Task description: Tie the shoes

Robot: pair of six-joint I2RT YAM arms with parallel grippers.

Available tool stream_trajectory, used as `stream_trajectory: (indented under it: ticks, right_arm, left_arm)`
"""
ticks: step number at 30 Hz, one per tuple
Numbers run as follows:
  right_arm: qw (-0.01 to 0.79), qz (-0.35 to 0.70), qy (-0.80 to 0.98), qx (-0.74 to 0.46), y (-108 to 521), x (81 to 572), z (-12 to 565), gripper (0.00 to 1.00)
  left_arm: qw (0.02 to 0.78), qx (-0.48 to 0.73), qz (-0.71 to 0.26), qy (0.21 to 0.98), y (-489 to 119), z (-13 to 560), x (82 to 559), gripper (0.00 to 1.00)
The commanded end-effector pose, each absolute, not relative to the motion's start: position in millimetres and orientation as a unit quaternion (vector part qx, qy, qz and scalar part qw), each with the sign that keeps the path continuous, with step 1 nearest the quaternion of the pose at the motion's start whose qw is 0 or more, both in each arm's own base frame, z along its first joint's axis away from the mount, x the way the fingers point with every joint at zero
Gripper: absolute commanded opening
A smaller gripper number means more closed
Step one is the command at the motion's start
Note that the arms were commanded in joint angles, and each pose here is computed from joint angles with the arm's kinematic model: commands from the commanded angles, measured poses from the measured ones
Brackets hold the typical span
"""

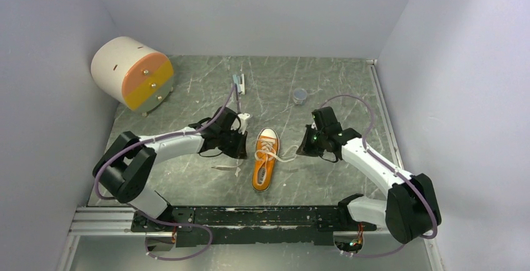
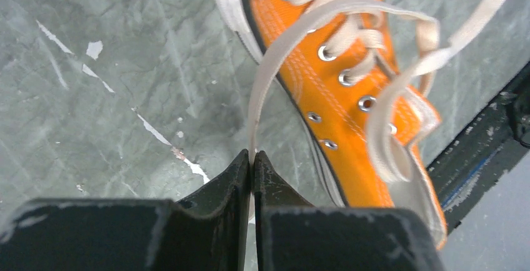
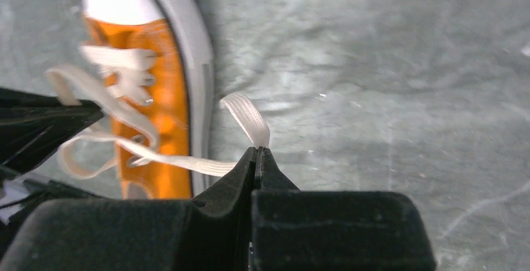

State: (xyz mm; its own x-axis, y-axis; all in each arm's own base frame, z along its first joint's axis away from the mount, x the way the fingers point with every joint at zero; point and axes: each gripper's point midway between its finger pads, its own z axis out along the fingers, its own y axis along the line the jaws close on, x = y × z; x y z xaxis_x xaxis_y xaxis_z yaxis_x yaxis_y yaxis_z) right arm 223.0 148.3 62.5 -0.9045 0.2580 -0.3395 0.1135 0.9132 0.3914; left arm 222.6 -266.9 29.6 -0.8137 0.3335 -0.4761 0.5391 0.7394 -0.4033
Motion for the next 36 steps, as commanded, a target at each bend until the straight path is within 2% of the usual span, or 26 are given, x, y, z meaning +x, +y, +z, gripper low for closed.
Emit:
stream_trajectory:
  ticks: [1,9,14,21,25,29,31,32,36]
  right_arm:
    - [0.255,0.275,0.927,0.016,178.5,242.0,106.2,0.00]
    - [0.314,0.409,0.855,-0.054,227.3,266.2,180.5,0.00]
    - [0.336,0.434,0.835,-0.045,239.3,286.3,201.5,0.00]
    - [0.321,0.410,0.854,-0.005,244.6,320.4,185.0,0.00]
    - [0.315,0.403,0.859,0.004,247.9,333.0,180.4,0.00]
    - [0.310,0.373,0.874,0.017,241.8,343.6,168.4,0.00]
    - [0.303,0.375,0.876,0.015,243.0,345.1,164.9,0.00]
    - [0.300,0.375,0.877,0.013,243.5,345.4,163.2,0.00]
    - [0.295,0.379,0.877,0.013,245.3,345.9,160.9,0.00]
  left_arm:
    - [0.197,0.266,-0.304,0.893,-276.1,52.5,216.9,0.12]
    - [0.175,0.287,-0.337,0.879,-287.1,52.2,209.0,0.12]
    - [0.170,0.293,-0.319,0.885,-281.9,48.0,210.2,0.14]
    - [0.207,0.250,-0.287,0.901,-254.1,61.1,229.6,0.56]
    - [0.237,0.240,-0.325,0.883,-260.4,80.0,247.3,0.61]
    - [0.246,0.242,-0.402,0.848,-283.5,94.6,261.0,0.67]
    - [0.240,0.250,-0.438,0.829,-299.1,96.3,264.3,0.81]
    - [0.236,0.253,-0.453,0.822,-306.2,96.8,266.0,0.84]
    - [0.214,0.266,-0.478,0.809,-321.2,84.4,270.1,0.85]
